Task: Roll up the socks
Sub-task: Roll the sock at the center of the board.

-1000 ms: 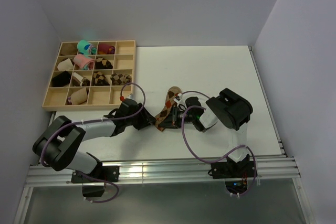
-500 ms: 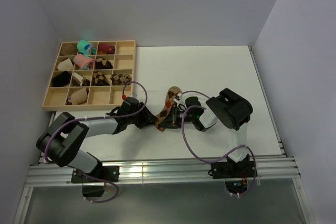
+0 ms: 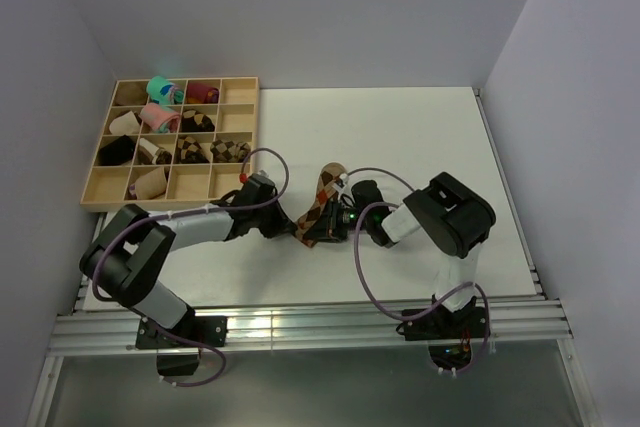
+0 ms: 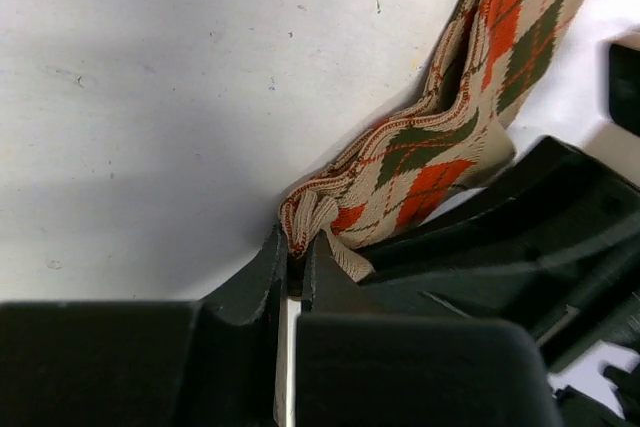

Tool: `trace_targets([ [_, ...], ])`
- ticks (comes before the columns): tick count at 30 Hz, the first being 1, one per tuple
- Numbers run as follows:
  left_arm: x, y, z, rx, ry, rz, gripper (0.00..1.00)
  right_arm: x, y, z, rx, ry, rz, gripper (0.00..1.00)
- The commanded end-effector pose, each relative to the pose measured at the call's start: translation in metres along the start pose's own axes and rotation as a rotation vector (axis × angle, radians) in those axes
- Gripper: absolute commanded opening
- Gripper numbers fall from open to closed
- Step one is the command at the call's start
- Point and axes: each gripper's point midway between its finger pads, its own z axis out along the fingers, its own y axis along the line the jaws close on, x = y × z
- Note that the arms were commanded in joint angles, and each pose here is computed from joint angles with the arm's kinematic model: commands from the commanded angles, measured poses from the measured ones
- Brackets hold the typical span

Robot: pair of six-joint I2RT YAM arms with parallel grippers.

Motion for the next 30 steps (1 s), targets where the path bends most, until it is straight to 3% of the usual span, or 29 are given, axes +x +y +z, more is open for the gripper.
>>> trace_targets([
  [1,-0.003,0.031,-0.002,-0.175,0.006,0.075,0.00,0.005,-0.062,-0.015,0.309,-0.053,-0.044,0.27],
  [7,-0.014,0.023,-0.003,-0.286,0.056,0.147,0.00,-0.026,-0.026,-0.038,0.468,-0.231,-0.356,0.40],
  [13,-0.013,0.025,0.000,-0.353,0.119,0.190,0.00,-0.031,0.026,-0.043,0.555,-0.375,-0.695,0.41],
  [18,-0.013,0.024,0.001,-0.362,0.141,0.213,0.00,-0.019,0.052,-0.027,0.555,-0.364,-0.888,0.41],
  [30,-0.012,0.022,0.004,-0.359,0.172,0.240,0.00,-0.018,0.068,0.008,0.535,-0.291,-1.036,0.44],
])
